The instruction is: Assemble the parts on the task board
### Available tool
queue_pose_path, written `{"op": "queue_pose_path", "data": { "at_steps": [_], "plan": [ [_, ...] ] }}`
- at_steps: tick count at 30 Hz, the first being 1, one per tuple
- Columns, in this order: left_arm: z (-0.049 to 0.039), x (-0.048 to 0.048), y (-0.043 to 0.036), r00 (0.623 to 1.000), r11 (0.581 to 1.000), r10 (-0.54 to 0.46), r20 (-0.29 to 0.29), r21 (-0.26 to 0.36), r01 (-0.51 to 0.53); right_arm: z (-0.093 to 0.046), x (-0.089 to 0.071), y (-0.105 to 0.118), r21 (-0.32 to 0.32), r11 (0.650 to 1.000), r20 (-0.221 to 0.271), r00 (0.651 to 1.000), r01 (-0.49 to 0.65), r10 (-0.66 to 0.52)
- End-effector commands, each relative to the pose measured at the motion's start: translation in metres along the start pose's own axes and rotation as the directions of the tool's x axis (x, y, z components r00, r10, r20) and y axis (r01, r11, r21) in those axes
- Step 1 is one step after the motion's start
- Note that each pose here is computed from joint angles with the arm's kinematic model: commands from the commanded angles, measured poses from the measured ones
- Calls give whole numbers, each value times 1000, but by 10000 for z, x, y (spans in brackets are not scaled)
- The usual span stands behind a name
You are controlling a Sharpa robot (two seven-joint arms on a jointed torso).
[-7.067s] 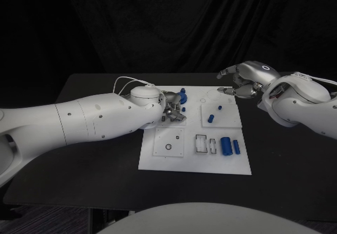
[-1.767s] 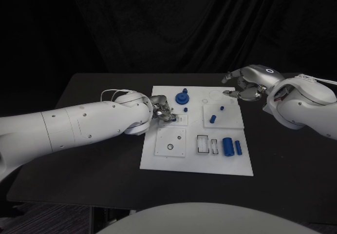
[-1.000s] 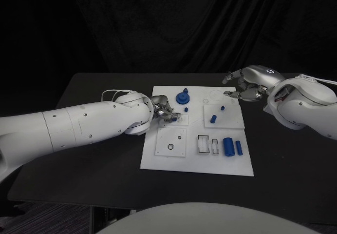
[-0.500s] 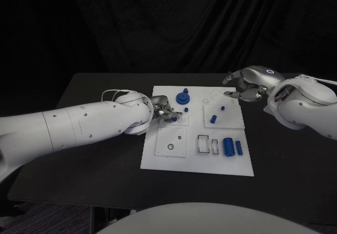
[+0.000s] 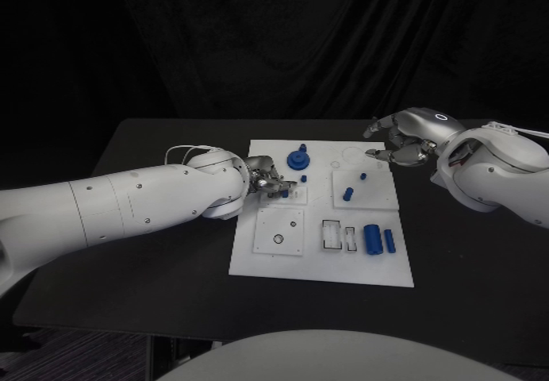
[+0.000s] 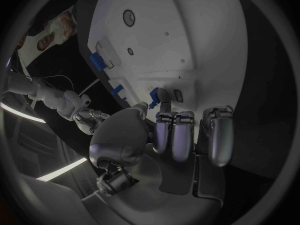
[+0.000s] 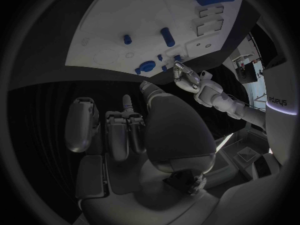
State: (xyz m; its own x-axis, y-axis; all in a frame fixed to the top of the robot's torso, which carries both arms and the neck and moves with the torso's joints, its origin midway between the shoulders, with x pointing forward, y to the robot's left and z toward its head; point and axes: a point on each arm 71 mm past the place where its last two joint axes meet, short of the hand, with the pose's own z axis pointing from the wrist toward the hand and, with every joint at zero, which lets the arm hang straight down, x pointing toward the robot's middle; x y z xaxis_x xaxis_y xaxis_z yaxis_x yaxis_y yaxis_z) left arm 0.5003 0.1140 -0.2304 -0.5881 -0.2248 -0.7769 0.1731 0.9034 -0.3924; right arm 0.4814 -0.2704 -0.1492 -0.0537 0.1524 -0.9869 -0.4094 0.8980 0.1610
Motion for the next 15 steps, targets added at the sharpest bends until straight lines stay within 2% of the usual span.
{"op": "queue_pose_path", "data": {
  "at_steps": [1, 11, 15],
  "plan": [
    [4, 44, -1, 1000, 1000, 1, -23, 11, -1, -5, 16, -17, 19, 1000, -8, 1000, 2, -2],
    [-1, 29, 14, 1000, 1000, -5, -9, 18, 5, -11, 22, -24, 23, 1000, -10, 1000, 2, -2],
    [-19, 1, 23, 999, 999, -22, 28, 36, 21, -15, 21, -27, 23, 1000, -8, 1000, 1, -1]
  ]
}}
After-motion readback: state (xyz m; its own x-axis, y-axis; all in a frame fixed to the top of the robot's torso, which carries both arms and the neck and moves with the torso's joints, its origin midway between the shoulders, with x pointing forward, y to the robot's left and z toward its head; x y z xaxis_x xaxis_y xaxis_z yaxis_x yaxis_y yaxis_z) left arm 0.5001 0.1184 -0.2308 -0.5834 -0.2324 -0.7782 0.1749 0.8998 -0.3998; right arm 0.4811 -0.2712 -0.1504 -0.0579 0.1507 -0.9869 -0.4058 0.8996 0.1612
